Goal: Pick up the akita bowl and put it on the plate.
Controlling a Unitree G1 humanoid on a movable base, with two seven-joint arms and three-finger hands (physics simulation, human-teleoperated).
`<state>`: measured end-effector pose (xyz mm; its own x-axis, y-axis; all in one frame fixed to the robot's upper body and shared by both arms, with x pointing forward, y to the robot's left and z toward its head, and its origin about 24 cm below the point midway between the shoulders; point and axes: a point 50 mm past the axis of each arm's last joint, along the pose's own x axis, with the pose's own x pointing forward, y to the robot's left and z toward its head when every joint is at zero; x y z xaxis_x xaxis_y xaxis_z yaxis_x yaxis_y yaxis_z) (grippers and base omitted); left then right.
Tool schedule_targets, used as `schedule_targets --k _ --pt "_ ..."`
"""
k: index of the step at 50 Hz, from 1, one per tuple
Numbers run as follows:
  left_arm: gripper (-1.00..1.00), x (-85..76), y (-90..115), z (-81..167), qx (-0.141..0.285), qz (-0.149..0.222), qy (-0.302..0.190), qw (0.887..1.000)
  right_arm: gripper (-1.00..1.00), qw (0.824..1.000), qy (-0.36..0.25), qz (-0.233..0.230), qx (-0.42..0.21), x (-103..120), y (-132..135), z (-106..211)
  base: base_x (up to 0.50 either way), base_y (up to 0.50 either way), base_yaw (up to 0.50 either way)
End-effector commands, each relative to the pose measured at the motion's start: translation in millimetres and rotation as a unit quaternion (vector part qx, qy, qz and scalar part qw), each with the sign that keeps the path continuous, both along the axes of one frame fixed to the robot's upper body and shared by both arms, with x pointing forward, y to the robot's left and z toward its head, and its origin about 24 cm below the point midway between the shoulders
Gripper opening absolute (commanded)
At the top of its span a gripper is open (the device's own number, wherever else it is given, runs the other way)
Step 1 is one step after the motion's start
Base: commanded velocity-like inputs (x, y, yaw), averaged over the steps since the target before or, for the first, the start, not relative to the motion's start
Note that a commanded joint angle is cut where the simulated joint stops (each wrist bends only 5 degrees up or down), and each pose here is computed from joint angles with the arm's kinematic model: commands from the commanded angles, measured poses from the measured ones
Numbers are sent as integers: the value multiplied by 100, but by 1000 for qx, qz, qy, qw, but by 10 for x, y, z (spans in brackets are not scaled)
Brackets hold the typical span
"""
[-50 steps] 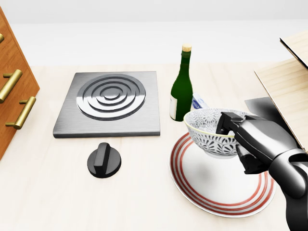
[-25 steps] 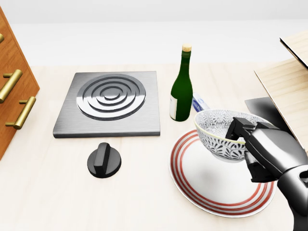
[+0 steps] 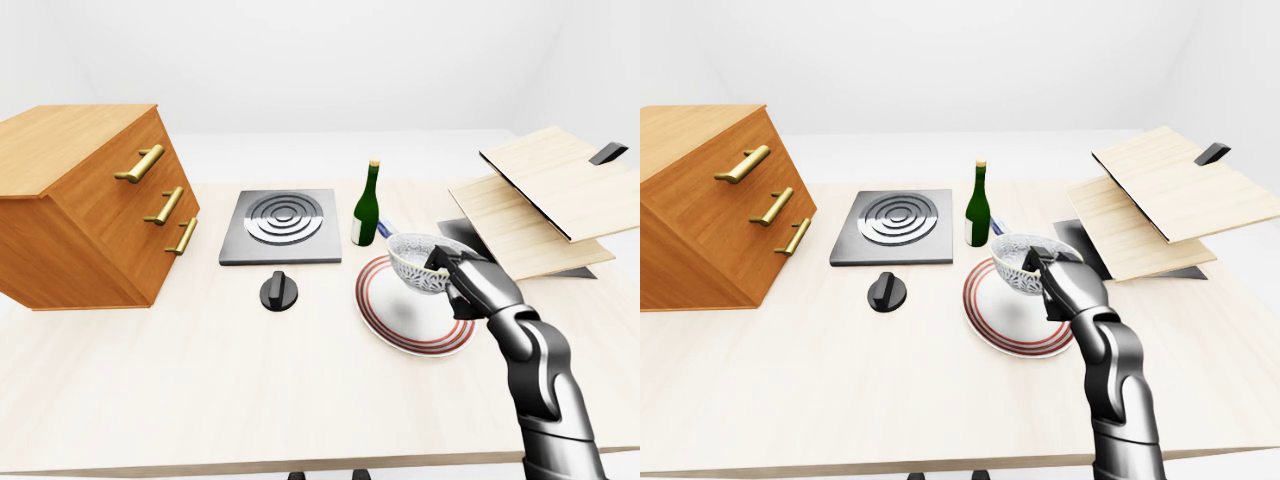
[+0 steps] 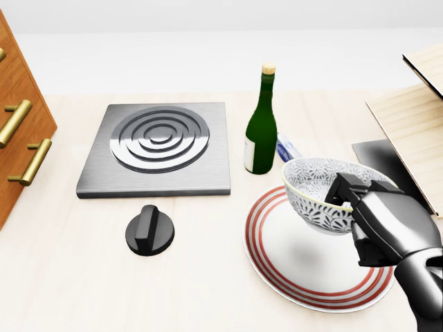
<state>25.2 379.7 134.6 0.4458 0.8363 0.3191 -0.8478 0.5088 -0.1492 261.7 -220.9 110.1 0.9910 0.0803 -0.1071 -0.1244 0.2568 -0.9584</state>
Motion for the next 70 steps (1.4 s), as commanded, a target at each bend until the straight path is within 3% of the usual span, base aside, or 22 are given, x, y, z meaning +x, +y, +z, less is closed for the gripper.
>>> schedule_targets --k 1,70 --pt "100 -1 0 0 0 0 0 1000 -100 1000 -19 -6 2 -1 -8 19 0 0 0" --pt "100 -1 0 2 0 0 0 1000 -100 1000 7 -25 -7 -25 -15 -263 0 0 0"
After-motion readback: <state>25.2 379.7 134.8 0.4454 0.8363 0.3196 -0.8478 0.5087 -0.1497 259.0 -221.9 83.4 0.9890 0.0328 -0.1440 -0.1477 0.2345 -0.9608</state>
